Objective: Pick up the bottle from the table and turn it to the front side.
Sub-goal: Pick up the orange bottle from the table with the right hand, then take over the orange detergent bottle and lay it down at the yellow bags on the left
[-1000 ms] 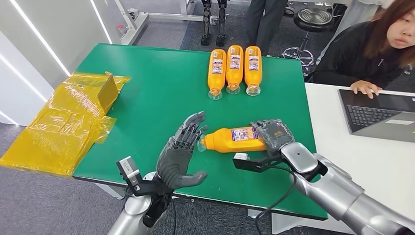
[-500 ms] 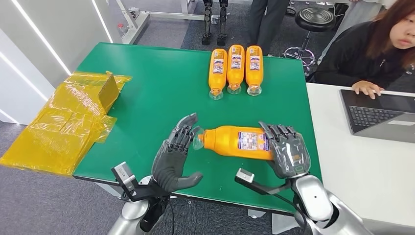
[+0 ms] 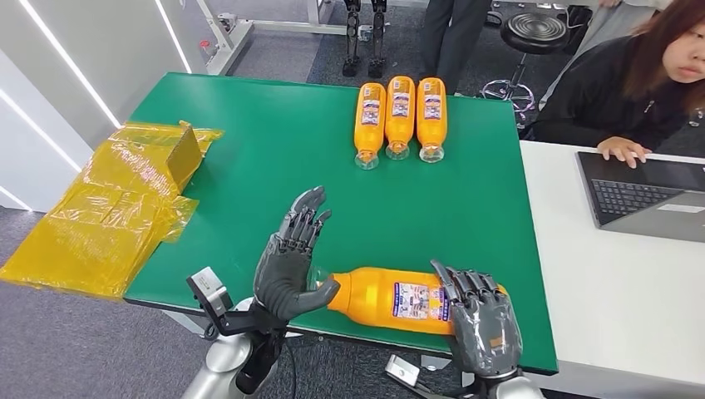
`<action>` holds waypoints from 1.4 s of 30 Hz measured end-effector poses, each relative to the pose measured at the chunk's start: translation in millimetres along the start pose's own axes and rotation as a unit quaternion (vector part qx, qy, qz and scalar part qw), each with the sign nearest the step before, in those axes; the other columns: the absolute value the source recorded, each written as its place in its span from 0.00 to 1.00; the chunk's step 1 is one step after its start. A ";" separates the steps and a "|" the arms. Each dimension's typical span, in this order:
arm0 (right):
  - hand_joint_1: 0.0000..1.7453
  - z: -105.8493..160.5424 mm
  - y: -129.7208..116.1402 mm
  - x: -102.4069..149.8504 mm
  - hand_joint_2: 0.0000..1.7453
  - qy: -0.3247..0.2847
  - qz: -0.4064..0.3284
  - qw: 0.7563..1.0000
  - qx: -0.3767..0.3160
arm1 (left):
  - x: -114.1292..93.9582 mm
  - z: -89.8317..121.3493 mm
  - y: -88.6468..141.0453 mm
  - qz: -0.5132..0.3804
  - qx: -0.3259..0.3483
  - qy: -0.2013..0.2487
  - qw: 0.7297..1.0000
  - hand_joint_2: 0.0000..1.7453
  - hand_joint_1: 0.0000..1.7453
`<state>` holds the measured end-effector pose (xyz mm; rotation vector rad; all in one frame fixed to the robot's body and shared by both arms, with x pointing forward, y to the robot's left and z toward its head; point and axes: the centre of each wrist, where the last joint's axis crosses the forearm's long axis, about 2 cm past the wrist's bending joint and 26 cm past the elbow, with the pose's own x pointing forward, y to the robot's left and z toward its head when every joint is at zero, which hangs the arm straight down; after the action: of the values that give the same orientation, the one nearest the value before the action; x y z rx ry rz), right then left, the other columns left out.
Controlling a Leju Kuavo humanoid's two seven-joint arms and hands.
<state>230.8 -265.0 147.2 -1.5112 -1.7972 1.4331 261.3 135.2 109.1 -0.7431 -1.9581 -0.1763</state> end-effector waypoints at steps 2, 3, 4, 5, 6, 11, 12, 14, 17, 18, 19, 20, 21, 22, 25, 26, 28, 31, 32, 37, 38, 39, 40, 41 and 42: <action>1.00 1.3 -2.3 3.9 1.00 0.009 -0.006 1.000 -0.002 | 0.5 -1.5 0.1 0.004 -0.002 -0.001 1.000 1.00 0.00; 1.00 2.0 -3.3 6.4 1.00 0.012 -0.009 1.000 -0.003 | 0.8 -2.5 -0.1 0.008 -0.004 -0.001 1.000 1.00 0.00; 1.00 2.8 -4.2 9.3 1.00 0.013 -0.014 1.000 -0.003 | 1.1 -3.6 -0.6 0.014 -0.007 -0.001 1.000 1.00 0.00; 1.00 3.7 -4.9 12.3 1.00 0.013 -0.018 1.000 -0.003 | 1.3 -4.6 -1.3 0.020 -0.010 -0.002 1.000 1.00 0.00; 1.00 4.9 -5.4 15.4 1.00 0.013 -0.023 1.000 -0.003 | 1.4 -5.4 -2.3 0.027 -0.013 -0.002 1.000 1.00 0.00; 1.00 12.7 -8.6 34.5 1.00 0.006 -0.060 0.998 -0.019 | 3.1 -8.6 -7.8 0.065 -0.023 -0.008 0.998 1.00 0.00; 1.00 14.8 -9.4 38.8 1.00 0.005 -0.069 0.997 -0.027 | 4.1 -9.7 -9.0 0.073 -0.025 -0.011 0.997 1.00 0.00; 1.00 19.5 -10.7 46.4 1.00 0.004 -0.088 0.995 -0.043 | 6.2 -12.0 -11.0 0.086 -0.028 -0.017 0.996 1.00 0.00; 1.00 27.8 -12.1 55.1 1.00 0.006 -0.118 0.991 -0.060 | 8.1 -15.3 -14.7 0.100 -0.034 -0.024 0.994 1.00 0.00; 1.00 30.8 -12.4 57.6 1.00 0.008 -0.128 0.990 -0.063 | 8.6 -16.3 -16.1 0.104 -0.036 -0.026 0.994 1.00 0.00; 1.00 33.8 -12.8 60.0 1.00 0.010 -0.138 0.988 -0.067 | 8.9 -17.0 -17.5 0.108 -0.038 -0.028 0.993 1.00 0.00; 1.00 36.5 -13.1 62.1 1.00 0.013 -0.148 0.986 -0.070 | 9.1 -17.5 -18.9 0.110 -0.039 -0.029 0.993 1.00 0.00; 1.00 38.7 -13.5 64.0 1.00 0.016 -0.158 0.985 -0.074 | 9.3 -17.8 -20.0 0.113 -0.041 -0.030 0.992 1.00 0.00; 1.00 40.2 -13.9 65.5 1.00 0.019 -0.170 0.982 -0.077 | 9.5 -18.0 -20.8 0.114 -0.041 -0.031 0.992 1.00 0.00; 1.00 40.4 -15.3 68.6 1.00 0.026 -0.206 0.974 -0.086 | 9.8 -17.2 -22.3 0.117 -0.042 -0.032 0.992 1.00 0.00; 1.00 39.4 -15.9 69.5 1.00 0.028 -0.220 0.971 -0.090 | 9.8 -16.4 -23.4 0.118 -0.043 -0.032 0.992 1.00 0.00; 1.00 37.6 -16.8 71.1 1.00 0.030 -0.248 0.963 -0.095 | 9.9 -15.4 -26.0 0.120 -0.046 -0.032 0.991 1.00 0.00; 1.00 36.4 -16.9 71.2 1.00 0.032 -0.268 0.958 -0.099 | 11.0 -15.9 -27.9 0.121 -0.048 -0.034 0.991 1.00 0.00; 1.00 36.0 -16.8 70.8 1.00 0.033 -0.271 0.957 -0.100 | 11.2 -15.9 -28.4 0.121 -0.049 -0.034 0.991 1.00 0.00; 1.00 33.0 -17.0 66.9 1.00 0.037 -0.282 0.952 -0.109 | 10.3 -13.7 -30.1 0.121 -0.051 -0.031 0.991 1.00 0.00; 1.00 31.1 -18.0 66.3 1.00 0.036 -0.287 0.950 -0.115 | 9.4 -11.6 -30.5 0.120 -0.051 -0.027 0.991 1.00 0.00; 1.00 29.1 -18.9 66.0 1.00 0.035 -0.293 0.948 -0.121 | 8.4 -9.4 -30.6 0.120 -0.050 -0.024 0.991 1.00 0.00; 1.00 27.4 -19.7 65.8 1.00 0.033 -0.299 0.945 -0.125 | 7.5 -7.5 -30.6 0.119 -0.050 -0.020 0.991 1.00 0.00; 1.00 26.0 -20.0 65.9 1.00 0.031 -0.306 0.943 -0.128 | 6.9 -6.5 -30.6 0.118 -0.050 -0.019 0.992 1.00 0.00; 1.00 24.8 -20.1 66.4 1.00 0.028 -0.313 0.941 -0.129 | 6.5 -6.1 -30.5 0.117 -0.050 -0.018 0.992 1.00 0.00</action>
<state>178.3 -214.9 134.6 -0.9228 -2.2186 0.8590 246.5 110.9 123.3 -1.0403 -1.8882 -0.1206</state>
